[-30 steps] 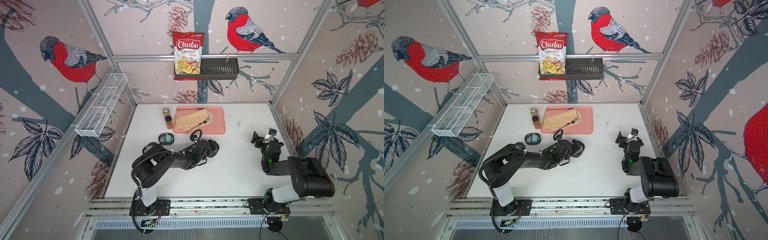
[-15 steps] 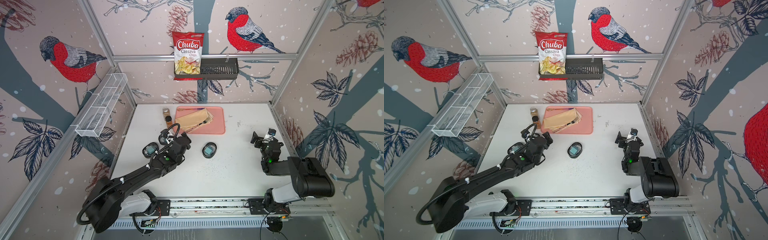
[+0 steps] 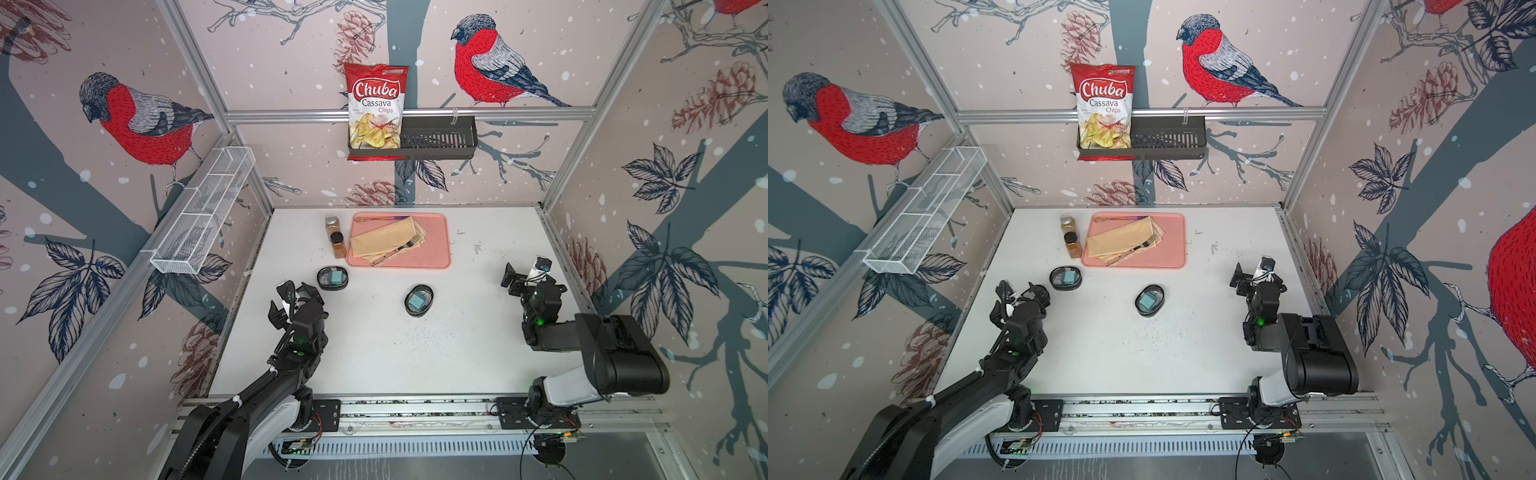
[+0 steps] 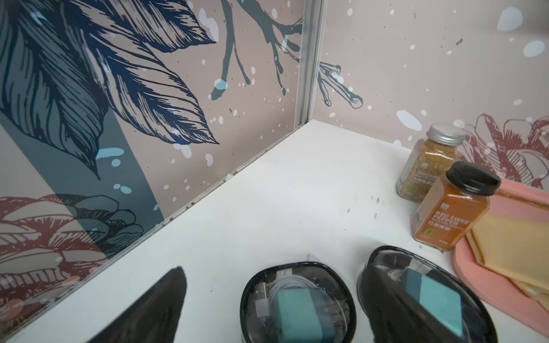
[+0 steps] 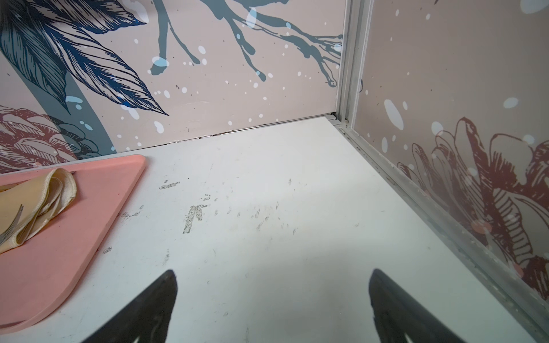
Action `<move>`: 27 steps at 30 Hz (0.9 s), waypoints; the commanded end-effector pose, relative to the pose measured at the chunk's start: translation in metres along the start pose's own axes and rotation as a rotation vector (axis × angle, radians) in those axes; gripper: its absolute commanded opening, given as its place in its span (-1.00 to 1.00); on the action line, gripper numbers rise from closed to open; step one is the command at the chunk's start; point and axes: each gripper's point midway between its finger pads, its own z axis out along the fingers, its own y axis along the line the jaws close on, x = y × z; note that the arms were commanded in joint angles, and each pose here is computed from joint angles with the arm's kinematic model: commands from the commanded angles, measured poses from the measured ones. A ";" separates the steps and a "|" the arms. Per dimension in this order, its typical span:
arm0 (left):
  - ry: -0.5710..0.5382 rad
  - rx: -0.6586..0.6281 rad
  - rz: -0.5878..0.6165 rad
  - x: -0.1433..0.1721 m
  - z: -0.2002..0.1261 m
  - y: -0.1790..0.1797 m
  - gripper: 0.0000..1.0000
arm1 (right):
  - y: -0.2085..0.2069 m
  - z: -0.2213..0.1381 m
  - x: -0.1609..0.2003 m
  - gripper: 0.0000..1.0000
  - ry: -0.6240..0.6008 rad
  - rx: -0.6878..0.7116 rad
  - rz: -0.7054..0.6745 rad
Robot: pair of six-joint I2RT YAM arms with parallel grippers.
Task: Pack away charging kits
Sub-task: Reset both arms
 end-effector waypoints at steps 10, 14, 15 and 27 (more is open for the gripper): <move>-0.111 0.194 0.126 -0.018 0.032 -0.047 0.93 | -0.001 0.000 -0.008 0.99 -0.035 0.010 -0.007; 0.020 0.253 0.213 -0.006 0.059 -0.083 0.93 | 0.000 -0.002 -0.009 0.99 -0.041 0.029 -0.017; 0.023 0.242 0.202 -0.007 0.062 -0.082 0.93 | 0.000 -0.002 -0.008 0.99 -0.039 0.028 -0.017; -0.076 0.395 0.039 0.000 0.052 -0.063 0.96 | 0.000 -0.002 -0.008 0.99 -0.041 0.028 -0.017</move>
